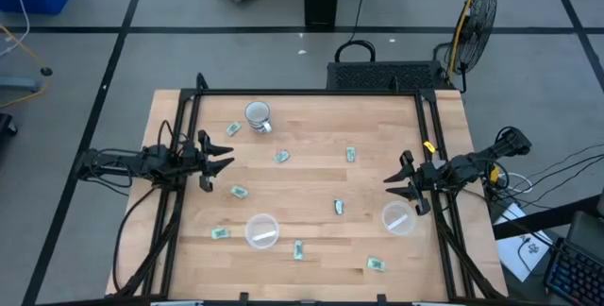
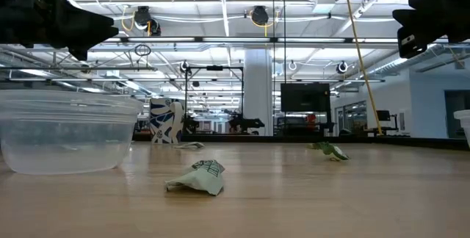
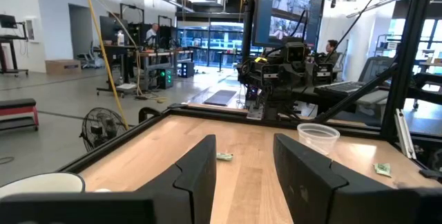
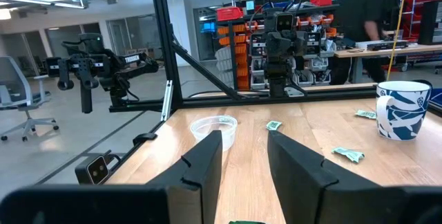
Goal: Pick and place items into bin
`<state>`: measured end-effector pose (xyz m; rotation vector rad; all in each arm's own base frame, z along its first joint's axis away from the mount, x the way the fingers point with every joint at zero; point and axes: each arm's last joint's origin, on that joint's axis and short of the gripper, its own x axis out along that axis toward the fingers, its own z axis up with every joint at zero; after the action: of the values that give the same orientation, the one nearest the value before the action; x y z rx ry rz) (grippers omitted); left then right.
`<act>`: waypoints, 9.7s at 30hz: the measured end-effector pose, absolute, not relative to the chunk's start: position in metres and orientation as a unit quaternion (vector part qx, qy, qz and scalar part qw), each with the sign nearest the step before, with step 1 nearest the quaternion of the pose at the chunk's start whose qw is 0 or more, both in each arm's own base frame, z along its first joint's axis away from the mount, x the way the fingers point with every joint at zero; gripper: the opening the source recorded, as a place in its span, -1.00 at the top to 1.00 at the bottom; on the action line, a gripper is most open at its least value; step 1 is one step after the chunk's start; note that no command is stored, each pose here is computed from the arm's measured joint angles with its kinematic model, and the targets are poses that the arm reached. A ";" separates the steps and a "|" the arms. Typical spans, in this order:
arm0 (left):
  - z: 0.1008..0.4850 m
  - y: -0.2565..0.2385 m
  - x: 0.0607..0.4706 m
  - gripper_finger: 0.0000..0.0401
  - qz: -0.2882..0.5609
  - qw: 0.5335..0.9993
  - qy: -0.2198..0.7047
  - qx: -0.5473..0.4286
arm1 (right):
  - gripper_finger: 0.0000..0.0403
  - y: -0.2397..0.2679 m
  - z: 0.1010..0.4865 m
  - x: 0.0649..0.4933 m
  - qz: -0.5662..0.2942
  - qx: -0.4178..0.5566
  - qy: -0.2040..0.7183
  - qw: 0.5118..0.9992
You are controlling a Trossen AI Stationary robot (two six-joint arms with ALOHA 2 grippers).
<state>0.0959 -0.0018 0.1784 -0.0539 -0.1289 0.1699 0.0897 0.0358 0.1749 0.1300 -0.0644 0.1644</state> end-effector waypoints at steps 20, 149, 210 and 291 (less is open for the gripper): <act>0.178 -0.002 0.096 0.25 0.085 0.994 -0.064 -0.027 | 0.46 0.036 0.175 0.090 0.082 0.065 -0.032 0.994; 0.155 0.089 0.108 0.26 0.512 0.704 0.277 -0.408 | 0.46 -0.010 0.213 0.177 -0.184 -0.257 0.046 0.948; 0.175 0.045 0.145 0.99 0.222 0.826 0.266 -0.445 | 0.46 -0.018 0.201 0.186 -0.197 -0.203 0.093 0.954; 0.186 -0.129 0.285 0.36 0.115 0.741 0.591 -0.298 | 0.46 -0.018 0.189 0.184 -0.185 -0.202 0.152 0.950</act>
<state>0.2850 -0.1290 0.1858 -0.6525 1.2947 0.2517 0.1842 -0.0182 0.1895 -0.4115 0.3097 -0.3761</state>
